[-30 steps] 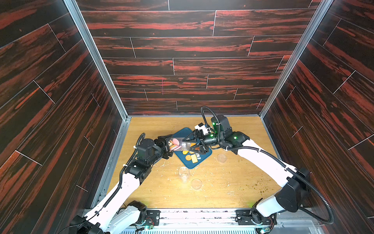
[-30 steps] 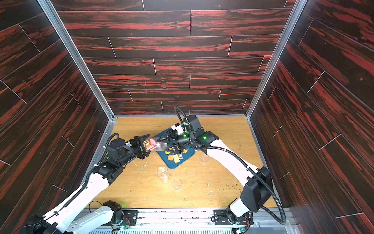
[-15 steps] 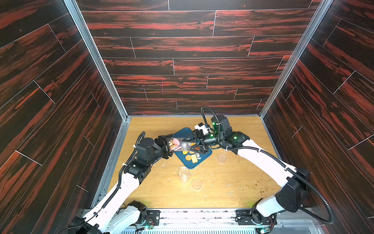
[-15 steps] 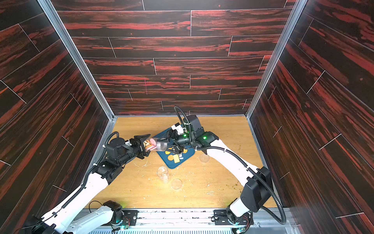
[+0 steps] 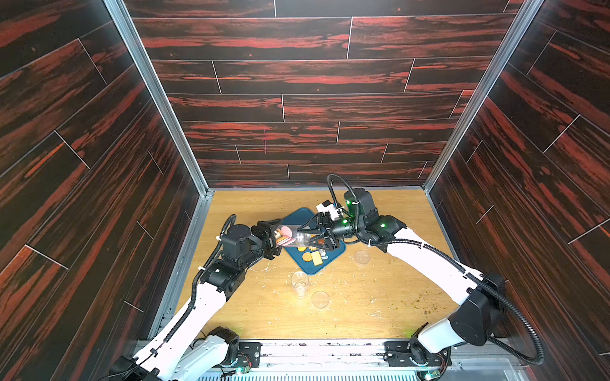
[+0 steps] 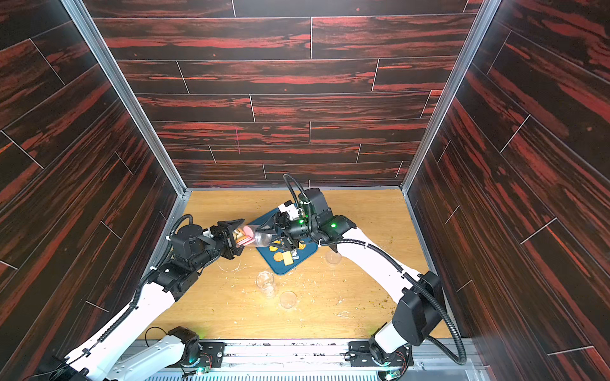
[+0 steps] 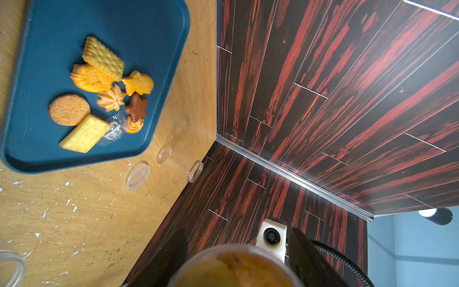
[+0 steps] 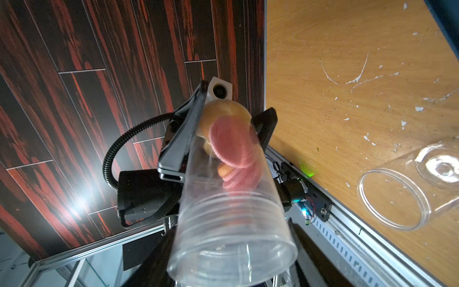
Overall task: Pour the cookies out of the jar
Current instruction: Unscrew the lid from the jar.
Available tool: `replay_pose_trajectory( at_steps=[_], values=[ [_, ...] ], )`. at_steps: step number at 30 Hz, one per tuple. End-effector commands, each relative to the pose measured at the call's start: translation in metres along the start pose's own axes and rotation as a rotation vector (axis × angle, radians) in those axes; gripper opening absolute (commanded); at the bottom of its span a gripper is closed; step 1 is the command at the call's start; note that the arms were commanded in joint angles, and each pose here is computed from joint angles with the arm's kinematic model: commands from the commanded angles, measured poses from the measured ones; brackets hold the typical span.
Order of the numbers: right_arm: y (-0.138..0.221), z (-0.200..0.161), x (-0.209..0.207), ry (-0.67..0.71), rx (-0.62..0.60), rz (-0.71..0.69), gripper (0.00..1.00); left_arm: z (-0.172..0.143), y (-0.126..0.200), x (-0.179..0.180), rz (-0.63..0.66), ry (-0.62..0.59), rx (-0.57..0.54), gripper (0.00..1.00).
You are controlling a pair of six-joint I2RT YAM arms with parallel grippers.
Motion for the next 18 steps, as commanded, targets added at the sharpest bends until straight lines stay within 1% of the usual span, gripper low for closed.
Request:
replay_pose_trajectory(
  at_steps=[1,6,8,12,16,18],
  values=[
    [0.015,-0.004,0.006,0.221,-0.082,-0.029,0.57,0.002,0.008,-0.013,-0.074,0.043,-0.020,0.60],
    [0.028,-0.004,0.006,0.504,-0.165,-0.061,0.56,0.004,0.004,-0.010,-0.072,0.071,-0.019,0.60],
    [0.032,-0.007,0.008,0.621,-0.186,-0.047,0.55,0.007,0.002,-0.011,-0.074,0.080,-0.019,0.60],
    [0.038,-0.008,0.004,0.804,-0.239,-0.031,0.55,0.011,0.001,-0.013,-0.076,0.086,-0.023,0.59],
    [0.038,-0.013,-0.003,1.019,-0.251,0.000,0.47,0.011,-0.001,-0.016,-0.065,0.069,-0.016,0.59],
    [0.038,-0.013,-0.005,1.124,-0.271,-0.011,0.47,0.011,-0.002,-0.016,-0.061,0.066,-0.015,0.59]
  ],
)
Point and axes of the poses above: each gripper's point midway between its finger pads, its own y axis back along the fingers, its own x axis along the line the jaws close on, z = x × y, the point moved 3 cm from there along y, back along the fingers, and after that the axes turned 15 degrees about -y, right-handed, at the moved point
